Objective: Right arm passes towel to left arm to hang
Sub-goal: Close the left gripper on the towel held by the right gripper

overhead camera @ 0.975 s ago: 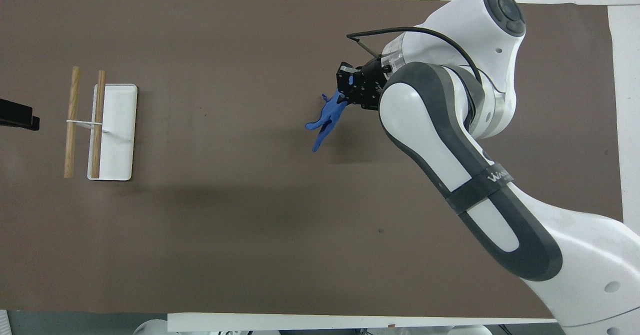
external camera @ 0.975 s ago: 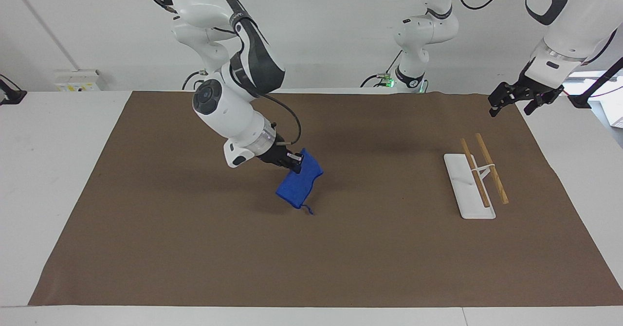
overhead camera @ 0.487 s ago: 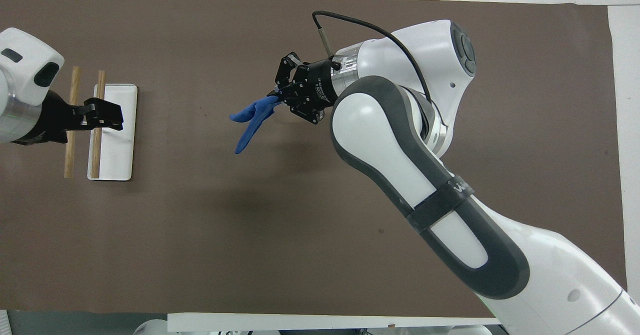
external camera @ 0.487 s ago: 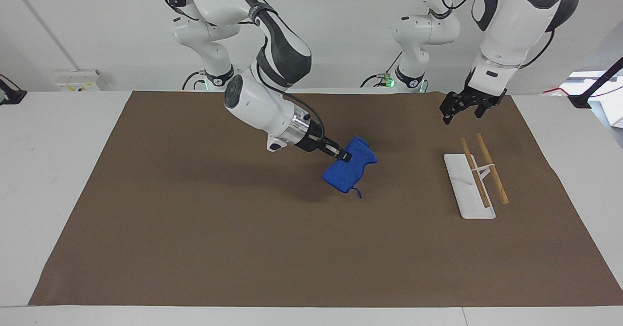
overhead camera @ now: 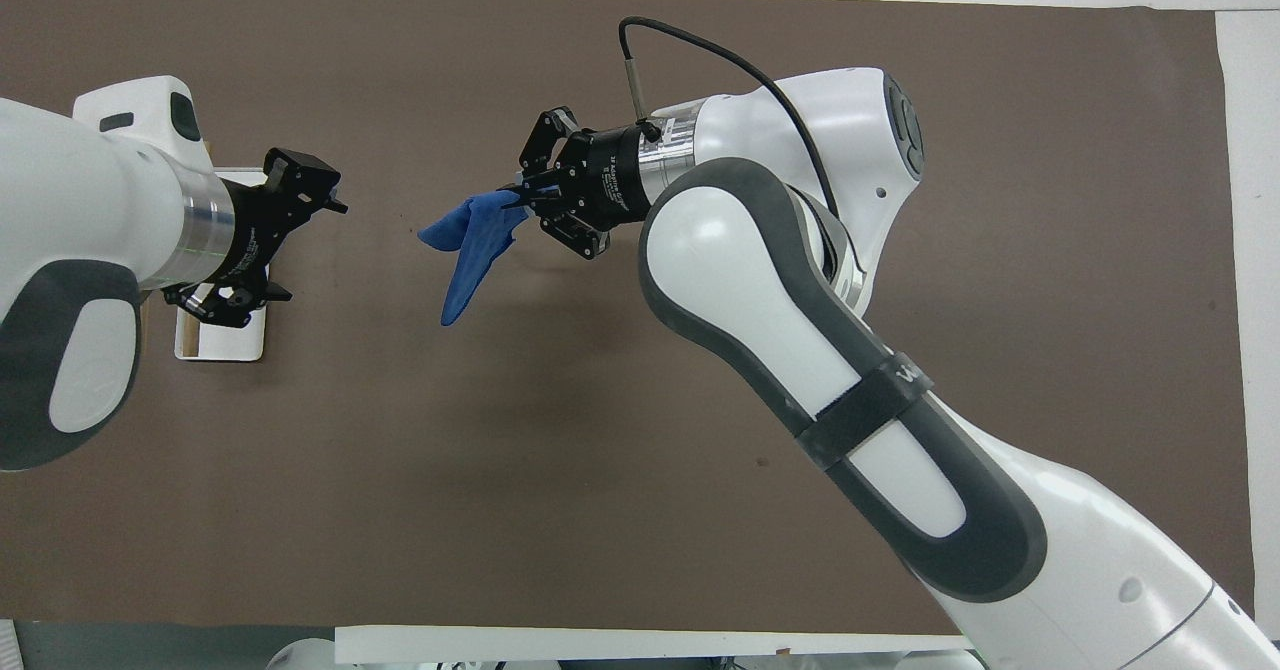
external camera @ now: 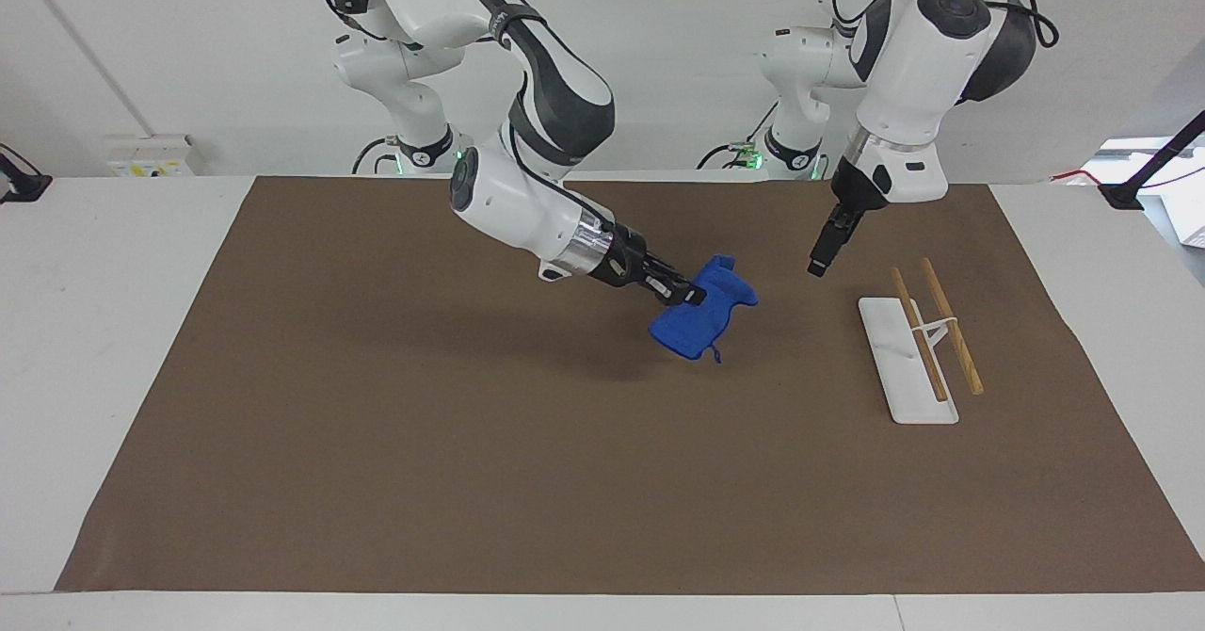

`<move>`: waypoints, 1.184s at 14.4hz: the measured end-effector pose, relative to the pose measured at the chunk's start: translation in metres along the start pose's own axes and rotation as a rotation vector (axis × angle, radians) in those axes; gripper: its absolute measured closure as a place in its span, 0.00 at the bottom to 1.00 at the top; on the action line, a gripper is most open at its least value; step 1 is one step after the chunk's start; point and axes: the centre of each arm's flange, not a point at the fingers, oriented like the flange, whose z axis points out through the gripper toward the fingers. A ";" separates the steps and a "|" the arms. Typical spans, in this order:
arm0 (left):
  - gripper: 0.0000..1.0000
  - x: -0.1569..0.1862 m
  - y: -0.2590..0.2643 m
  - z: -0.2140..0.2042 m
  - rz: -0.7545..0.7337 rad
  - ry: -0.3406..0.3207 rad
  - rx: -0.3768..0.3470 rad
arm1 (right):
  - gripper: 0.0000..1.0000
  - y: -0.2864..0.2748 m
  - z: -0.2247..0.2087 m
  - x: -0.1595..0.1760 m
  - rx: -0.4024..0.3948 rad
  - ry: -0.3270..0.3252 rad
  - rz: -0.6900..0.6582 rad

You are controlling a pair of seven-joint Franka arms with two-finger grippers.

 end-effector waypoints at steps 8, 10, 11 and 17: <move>0.03 -0.035 0.031 0.044 -0.152 -0.026 -0.040 | 0.96 0.008 0.021 -0.016 0.020 0.021 0.004; 0.04 -0.034 0.031 0.047 -0.154 -0.027 -0.038 | 0.96 0.008 0.021 -0.016 0.020 0.021 0.004; 0.09 -0.034 0.031 0.047 -0.155 -0.027 -0.040 | 0.96 0.008 0.021 -0.016 0.020 0.021 0.004; 0.65 -0.033 0.032 0.048 -0.156 -0.027 -0.045 | 0.96 0.008 0.021 -0.016 0.019 0.021 0.005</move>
